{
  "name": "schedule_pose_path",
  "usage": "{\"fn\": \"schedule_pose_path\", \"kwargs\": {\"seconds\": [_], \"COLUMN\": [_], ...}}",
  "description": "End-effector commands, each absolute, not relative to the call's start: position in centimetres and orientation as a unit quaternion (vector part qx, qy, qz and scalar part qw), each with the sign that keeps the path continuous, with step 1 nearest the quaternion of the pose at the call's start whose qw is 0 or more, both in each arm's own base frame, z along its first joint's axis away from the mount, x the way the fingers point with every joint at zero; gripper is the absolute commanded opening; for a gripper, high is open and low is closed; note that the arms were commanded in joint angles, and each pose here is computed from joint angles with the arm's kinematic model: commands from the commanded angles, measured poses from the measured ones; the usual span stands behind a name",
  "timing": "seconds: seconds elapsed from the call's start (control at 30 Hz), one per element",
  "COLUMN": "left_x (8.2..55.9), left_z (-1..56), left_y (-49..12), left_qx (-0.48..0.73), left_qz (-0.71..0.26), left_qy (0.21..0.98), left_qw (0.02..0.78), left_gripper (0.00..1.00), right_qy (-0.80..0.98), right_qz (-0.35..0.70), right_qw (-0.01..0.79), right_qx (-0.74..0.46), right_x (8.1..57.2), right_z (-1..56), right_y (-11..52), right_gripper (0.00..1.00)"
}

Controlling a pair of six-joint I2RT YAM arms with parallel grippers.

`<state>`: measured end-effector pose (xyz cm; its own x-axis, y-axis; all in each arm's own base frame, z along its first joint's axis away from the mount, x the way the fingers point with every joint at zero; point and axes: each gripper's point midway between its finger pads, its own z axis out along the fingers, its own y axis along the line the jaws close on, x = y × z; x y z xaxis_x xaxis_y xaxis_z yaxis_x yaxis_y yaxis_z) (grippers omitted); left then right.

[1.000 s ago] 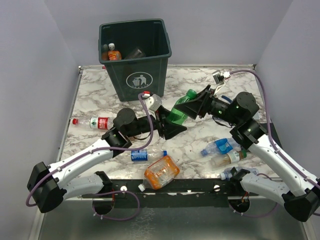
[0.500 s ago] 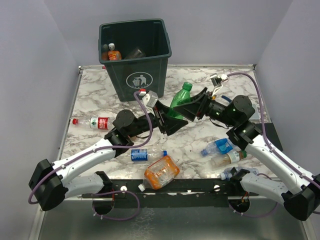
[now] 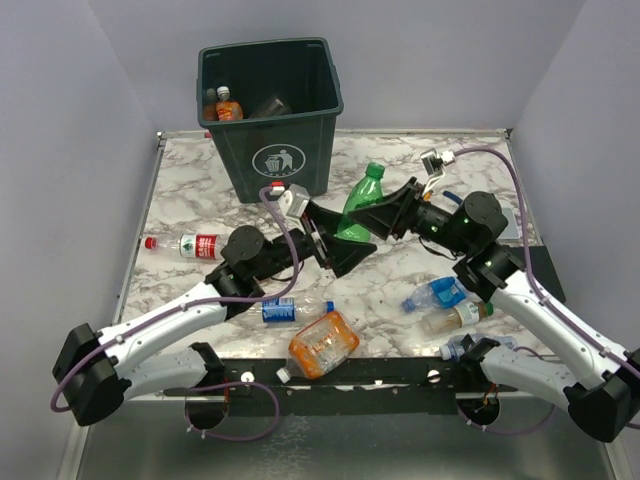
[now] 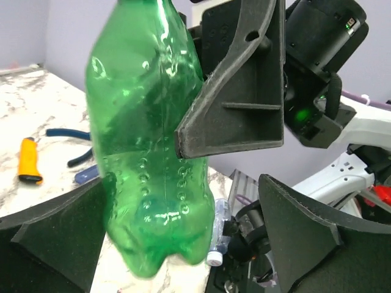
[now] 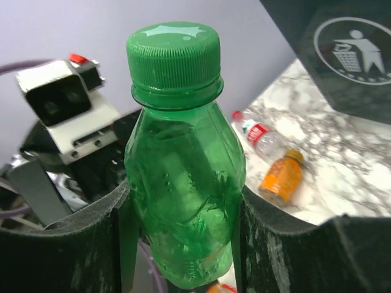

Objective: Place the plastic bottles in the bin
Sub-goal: Pick up the plastic bottle at the center of the board.

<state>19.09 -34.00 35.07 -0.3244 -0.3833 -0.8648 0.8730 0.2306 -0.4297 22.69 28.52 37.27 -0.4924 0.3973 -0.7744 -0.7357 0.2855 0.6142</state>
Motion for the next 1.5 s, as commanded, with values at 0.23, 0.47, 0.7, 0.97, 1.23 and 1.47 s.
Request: {"fn": "schedule_pose_path", "kwargs": {"seconds": [0.23,0.47,0.7,0.97,1.23,1.47], "left_x": [23.4,24.3,24.1,23.8,23.9,24.6], "left_z": [41.9,43.5,42.3,40.8,39.3,39.5], "left_y": [-21.9,-30.7,-35.8,-37.3,-37.7,-37.5], "left_qx": [0.067,0.178,0.205,0.21,0.216,0.222], "left_qz": [-0.361,-0.417,-0.488,-0.509,-0.506,-0.487], "left_qy": [0.581,0.632,0.646,0.662,0.671,0.668], "left_qw": [0.726,0.629,0.55,0.509,0.497,0.517], "left_gripper": [0.99,0.99,0.79,0.6,0.3,0.0], "right_qy": [0.74,0.734,0.712,0.71,0.716,0.731], "right_qz": [0.389,0.421,0.44,0.442,0.442,0.429], "right_qw": [0.503,0.471,0.486,0.489,0.485,0.487], "right_qx": [-0.218,-0.249,-0.252,-0.247,-0.24,-0.212], "right_x": [22.0,21.1,21.0,21.2,21.5,21.9], "right_z": [31.3,30.0,31.4,31.5,31.1,31.6], "right_y": [23.8,25.3,25.7,25.8,25.9,25.2], "right_gripper": [0.31,0.31,0.31,0.31,0.32,0.96]}}
